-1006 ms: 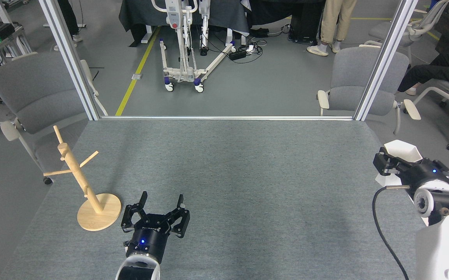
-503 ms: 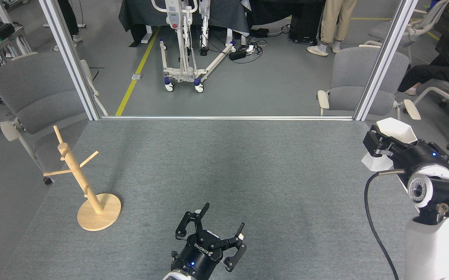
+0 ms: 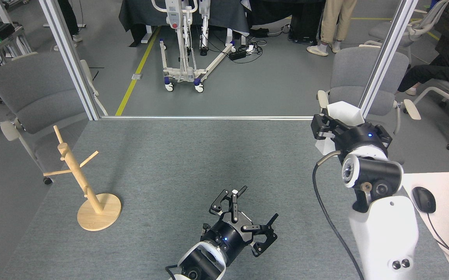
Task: Hang cup on storage rack
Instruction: 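Lift the cup with the right gripper and bring it toward the left gripper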
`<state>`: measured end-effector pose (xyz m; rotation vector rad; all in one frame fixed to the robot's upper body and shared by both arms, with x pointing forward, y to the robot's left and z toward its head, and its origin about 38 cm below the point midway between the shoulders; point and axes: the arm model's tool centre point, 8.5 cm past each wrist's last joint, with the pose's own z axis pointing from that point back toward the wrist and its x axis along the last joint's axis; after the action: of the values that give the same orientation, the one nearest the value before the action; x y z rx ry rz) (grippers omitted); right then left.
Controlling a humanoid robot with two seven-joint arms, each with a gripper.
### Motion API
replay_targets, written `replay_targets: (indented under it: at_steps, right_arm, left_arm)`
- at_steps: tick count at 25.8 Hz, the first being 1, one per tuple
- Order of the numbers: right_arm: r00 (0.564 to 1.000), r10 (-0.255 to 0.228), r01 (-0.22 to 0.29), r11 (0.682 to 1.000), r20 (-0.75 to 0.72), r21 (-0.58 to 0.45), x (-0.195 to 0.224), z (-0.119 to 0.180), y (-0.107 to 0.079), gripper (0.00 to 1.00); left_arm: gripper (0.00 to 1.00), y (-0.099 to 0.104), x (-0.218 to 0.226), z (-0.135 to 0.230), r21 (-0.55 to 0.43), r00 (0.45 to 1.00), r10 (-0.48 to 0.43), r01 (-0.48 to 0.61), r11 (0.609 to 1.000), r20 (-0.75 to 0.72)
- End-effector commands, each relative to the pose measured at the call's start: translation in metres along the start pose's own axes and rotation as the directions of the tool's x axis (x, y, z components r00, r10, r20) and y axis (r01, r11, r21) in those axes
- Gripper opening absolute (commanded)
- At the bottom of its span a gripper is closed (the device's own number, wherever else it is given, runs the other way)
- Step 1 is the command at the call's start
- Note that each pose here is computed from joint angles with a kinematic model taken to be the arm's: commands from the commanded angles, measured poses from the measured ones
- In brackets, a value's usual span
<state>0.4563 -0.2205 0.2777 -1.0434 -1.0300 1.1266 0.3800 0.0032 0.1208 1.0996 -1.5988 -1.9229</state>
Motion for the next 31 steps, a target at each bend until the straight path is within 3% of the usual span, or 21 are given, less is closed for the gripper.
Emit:
replay_targets:
  at_steps: [1,6,14,21,26,31]
  right_arm:
    - [1.0,0.017,-0.017,1.0,0.01,0.024,0.034,0.004,0.019,0.16]
    - [0.999,0.034,-0.037,0.996,0.042,0.077,0.062,0.003,0.041,0.16]
    - [0.998,0.031,-0.037,0.992,0.054,0.124,0.071,0.002,0.059,0.16]
    - [0.998,0.038,-0.044,0.991,0.049,0.125,0.071,0.002,0.061,0.16]
    - [0.998,0.038,-0.044,0.991,0.049,0.125,0.071,0.002,0.061,0.16]
    - [0.998,0.037,-0.043,0.99,0.049,0.131,0.071,0.002,0.064,0.16]
  left_arm:
    - [0.99,0.015,-0.02,-0.02,0.025,1.0,-0.025,0.025,0.999,-0.006]
    - [0.99,0.038,-0.038,-0.039,0.025,1.0,-0.016,0.016,1.0,0.01]
    - [0.99,0.034,-0.036,-0.044,-0.014,0.999,0.024,-0.023,1.0,0.048]
    - [0.99,0.028,-0.036,-0.055,-0.071,0.987,0.13,-0.123,0.99,0.095]
    - [0.99,0.019,-0.038,-0.06,-0.104,0.985,0.141,-0.13,0.986,0.101]
    - [0.99,0.025,-0.047,-0.069,-0.101,0.979,0.172,-0.162,0.982,0.105]
